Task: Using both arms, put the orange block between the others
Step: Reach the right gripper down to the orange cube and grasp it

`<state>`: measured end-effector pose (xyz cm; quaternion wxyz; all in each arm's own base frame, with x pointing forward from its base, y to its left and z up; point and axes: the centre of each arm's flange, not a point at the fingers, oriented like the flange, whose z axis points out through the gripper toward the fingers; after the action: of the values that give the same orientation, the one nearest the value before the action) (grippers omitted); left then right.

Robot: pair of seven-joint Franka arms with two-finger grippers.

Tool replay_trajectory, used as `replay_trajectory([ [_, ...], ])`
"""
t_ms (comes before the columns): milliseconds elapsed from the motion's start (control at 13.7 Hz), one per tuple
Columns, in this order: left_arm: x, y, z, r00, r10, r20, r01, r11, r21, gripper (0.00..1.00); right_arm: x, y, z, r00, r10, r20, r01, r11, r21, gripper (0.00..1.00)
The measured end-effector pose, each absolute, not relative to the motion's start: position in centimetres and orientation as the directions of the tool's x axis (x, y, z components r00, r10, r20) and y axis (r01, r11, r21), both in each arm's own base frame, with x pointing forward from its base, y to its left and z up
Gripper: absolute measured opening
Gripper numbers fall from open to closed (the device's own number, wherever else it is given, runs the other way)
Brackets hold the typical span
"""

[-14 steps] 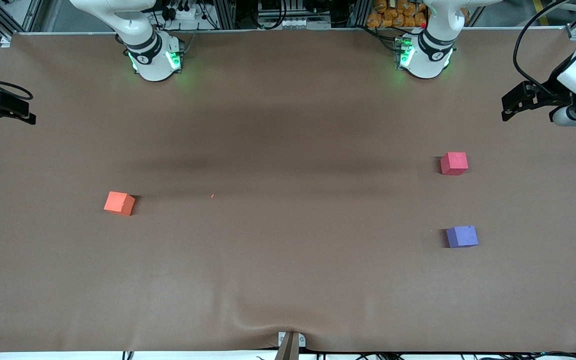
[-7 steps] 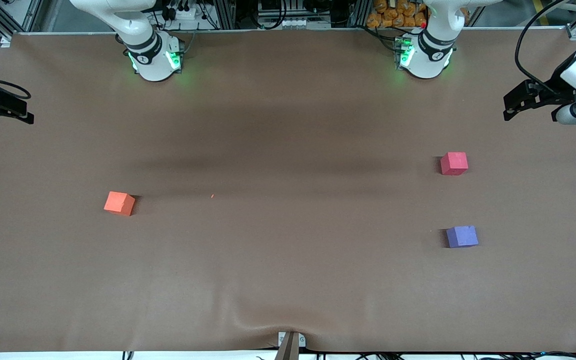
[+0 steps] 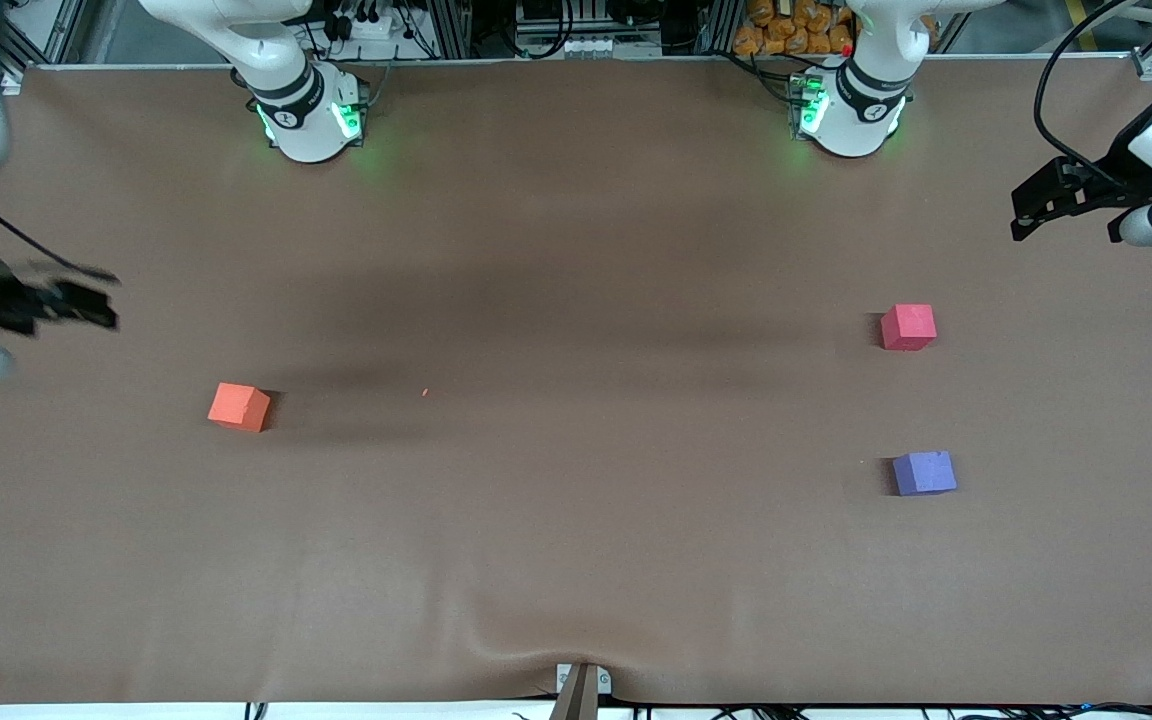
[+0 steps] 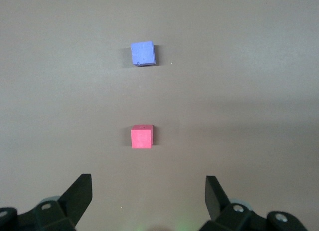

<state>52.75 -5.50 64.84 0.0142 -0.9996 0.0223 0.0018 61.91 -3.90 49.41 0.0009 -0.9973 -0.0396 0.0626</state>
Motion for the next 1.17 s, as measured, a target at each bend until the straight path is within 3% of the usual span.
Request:
replay_trajectory([
  [218, 52.8, -5.5, 64.7, 0.999, -0.046, -0.007, -0.046, -0.999, -0.028, 1.0, 64.2, -4.2, 39.6, 0.988, 0.071, -0.136, 0.072, -0.997, 0.006, 1.0],
  [510, 52.8, -5.5, 64.8, 0.999, -0.045, -0.005, -0.045, -0.999, -0.028, 1.0, 64.7, -4.9, 30.0, 0.992, 0.011, -0.129, 0.006, -0.999, -0.044, 1.0],
  [1165, 52.7, -5.4, 64.7, 0.999, -0.043, -0.022, -0.044, -0.999, -0.029, 1.0, 63.8, -5.8, 22.4, 0.975, -0.026, -0.221, -0.039, -0.998, -0.055, 1.0],
])
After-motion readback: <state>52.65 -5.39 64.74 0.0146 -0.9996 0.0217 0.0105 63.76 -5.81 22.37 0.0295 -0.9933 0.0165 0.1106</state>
